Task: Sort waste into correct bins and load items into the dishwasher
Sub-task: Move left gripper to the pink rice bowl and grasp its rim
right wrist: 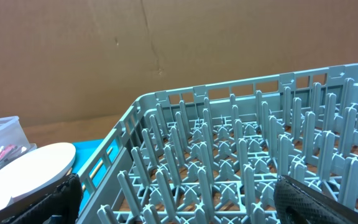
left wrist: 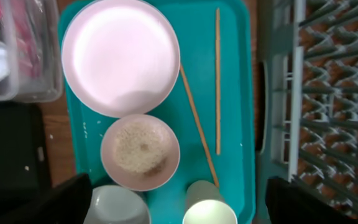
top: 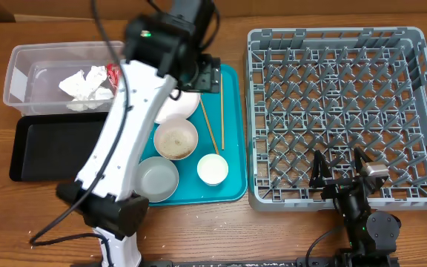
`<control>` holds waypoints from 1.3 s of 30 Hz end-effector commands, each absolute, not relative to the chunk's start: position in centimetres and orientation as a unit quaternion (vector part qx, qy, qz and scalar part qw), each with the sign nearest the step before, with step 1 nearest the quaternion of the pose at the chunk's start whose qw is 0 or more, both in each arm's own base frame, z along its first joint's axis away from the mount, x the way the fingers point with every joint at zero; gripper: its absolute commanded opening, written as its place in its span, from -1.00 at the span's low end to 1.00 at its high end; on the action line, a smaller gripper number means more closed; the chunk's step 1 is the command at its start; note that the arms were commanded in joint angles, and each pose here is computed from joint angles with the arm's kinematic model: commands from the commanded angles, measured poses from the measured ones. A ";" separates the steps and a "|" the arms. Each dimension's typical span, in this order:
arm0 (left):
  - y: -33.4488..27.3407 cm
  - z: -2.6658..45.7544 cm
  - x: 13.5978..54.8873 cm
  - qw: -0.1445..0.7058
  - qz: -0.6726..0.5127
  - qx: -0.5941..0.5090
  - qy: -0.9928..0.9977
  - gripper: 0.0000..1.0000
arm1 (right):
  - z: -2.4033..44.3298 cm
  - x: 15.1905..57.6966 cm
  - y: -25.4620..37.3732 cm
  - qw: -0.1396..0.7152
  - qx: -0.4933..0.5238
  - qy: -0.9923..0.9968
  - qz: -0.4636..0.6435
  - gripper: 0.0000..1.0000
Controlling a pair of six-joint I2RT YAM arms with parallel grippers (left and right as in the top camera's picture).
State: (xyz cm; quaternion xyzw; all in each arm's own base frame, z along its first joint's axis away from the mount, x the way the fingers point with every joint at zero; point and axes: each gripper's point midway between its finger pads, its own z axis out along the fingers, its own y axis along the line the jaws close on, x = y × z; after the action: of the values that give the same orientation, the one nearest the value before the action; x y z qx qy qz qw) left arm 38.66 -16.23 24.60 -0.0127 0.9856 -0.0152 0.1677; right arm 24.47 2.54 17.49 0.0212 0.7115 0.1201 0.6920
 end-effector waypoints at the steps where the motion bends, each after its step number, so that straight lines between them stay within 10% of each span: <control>1: -15.4 19.9 38.8 0.138 0.018 -0.082 0.987 0.73 | 17.3 24.5 2.7 0.692 0.018 0.711 0.123 1.00; 20: -16.0 3.7 34.8 0.037 -0.008 -0.100 0.994 0.15 | 17.3 24.5 2.7 0.692 0.018 0.711 0.123 1.00; 39: -15.9 2.6 34.9 0.047 -0.008 -0.079 0.996 -0.56 | 17.3 24.5 2.7 0.692 0.018 0.711 0.123 0.99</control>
State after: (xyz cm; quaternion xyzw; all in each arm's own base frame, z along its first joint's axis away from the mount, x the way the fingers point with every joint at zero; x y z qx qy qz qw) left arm 35.35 -16.24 3.25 -0.0859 0.9948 -0.0122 0.0534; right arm 24.47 2.54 17.49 0.0213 0.7116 0.1202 0.6919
